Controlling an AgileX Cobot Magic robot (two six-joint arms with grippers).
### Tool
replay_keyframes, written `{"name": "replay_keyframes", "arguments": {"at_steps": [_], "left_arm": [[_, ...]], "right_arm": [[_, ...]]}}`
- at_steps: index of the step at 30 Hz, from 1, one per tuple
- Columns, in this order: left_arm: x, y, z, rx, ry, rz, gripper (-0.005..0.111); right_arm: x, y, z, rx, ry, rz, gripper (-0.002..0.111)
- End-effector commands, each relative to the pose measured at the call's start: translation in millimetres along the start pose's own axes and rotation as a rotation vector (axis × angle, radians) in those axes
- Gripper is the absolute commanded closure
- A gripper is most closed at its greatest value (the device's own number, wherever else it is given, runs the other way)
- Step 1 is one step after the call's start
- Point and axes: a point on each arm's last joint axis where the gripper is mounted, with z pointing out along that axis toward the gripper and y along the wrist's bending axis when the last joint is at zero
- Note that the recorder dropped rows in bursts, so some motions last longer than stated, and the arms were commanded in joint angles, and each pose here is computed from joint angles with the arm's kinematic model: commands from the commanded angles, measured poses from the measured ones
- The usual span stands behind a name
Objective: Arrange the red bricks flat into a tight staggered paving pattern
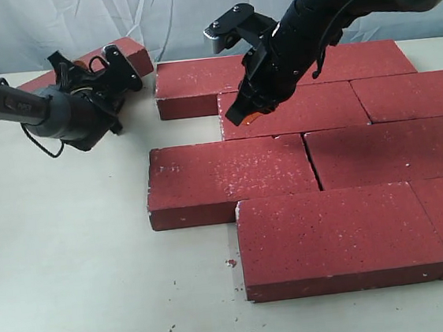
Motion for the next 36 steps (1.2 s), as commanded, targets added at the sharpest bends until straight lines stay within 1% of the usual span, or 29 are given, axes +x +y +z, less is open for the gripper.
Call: {"name": "replay_keyframes", "arguments": {"at_steps": [1,3,5,9,12,14,17,18,20,23,25,26,27,28,30,31,33,34,36], "left_arm": [[4.6,7.2,-3.0,-0.116,0.068,-0.02,0.107],[1.6,19.9,-8.0,-0.179,0.09,-0.049,0.107],[-2.9,36.1,-15.5,-0.219,0.107,-0.057,0.107],[-14.5,64.8,-41.3,-0.238,0.075,-0.031,0.107],[-12.5,73.3,-61.8,-0.22,0.041,0.015,0.107],[-6.7,80.4,-77.6,-0.207,0.032,0.036,0.107],[5.2,84.4,-102.5,-0.186,0.011,0.088,0.107],[6.8,89.1,-113.3,-0.177,-0.013,0.097,0.107],[14.2,89.8,-130.8,-0.113,-0.043,0.127,0.107],[20.7,83.9,-157.6,0.066,-0.134,0.193,0.107],[24.7,78.9,-174.9,0.172,-0.2,0.26,0.107],[28.1,77.3,-182.8,0.206,-0.22,0.287,0.107],[32.1,77.8,-188.9,0.21,-0.225,0.297,0.107],[36.2,79.9,-193.3,0.192,-0.219,0.295,0.107],[43.0,83.5,-198.6,0.158,-0.193,0.268,0.107],[45.6,83.7,-200.4,0.158,-0.182,0.254,0.107],[49.3,81.0,-201.4,0.193,-0.165,0.23,0.107],[50.3,77.4,-202.4,0.226,-0.166,0.231,0.107],[50.1,72.8,-203.5,0.282,-0.178,0.237,0.102]], "right_arm": [[-1.1,-2.1,-2.9,0.011,-0.013,-0.002,0.109],[-1.2,-2.2,-2.9,0.012,-0.014,-0.002,0.109],[-1.2,-2.2,-2.9,0.012,-0.014,-0.002,0.109],[-0.9,-1.7,-2.9,0.007,-0.011,0.0,0.109],[-0.9,-1.7,-2.9,0.007,-0.011,0.0,0.109],[-1.2,-2.0,-2.9,0.009,-0.014,-0.002,0.109],[-1.4,-2.1,-2.9,0.011,-0.015,-0.002,0.109],[-1.4,-2.0,-3.0,0.01,-0.016,-0.001,0.109],[-1.7,-1.8,-3.0,0.007,-0.019,0.002,0.109],[-1.7,-1.8,-3.0,0.007,-0.019,0.002,0.109],[-1.7,-1.8,-3.0,0.007,-0.019,0.002,0.109],[-1.7,-1.7,-3.0,0.006,-0.02,0.004,0.109],[-1.8,-1.6,-3.0,0.005,-0.021,0.005,0.109],[-1.8,-1.6,-3.0,0.005,-0.021,0.005,0.109],[-1.8,-1.6,-3.0,0.005,-0.021,0.005,0.109],[-1.8,-1.6,-3.0,0.005,-0.021,0.005,0.109],[-1.7,-1.2,-3.0,0.001,-0.019,0.007,0.109],[-1.7,-1.2,-3.0,0.001,-0.019,0.007,0.109],[-1.8,-1.1,-3.0,0.0,-0.02,0.008,0.109]]}}
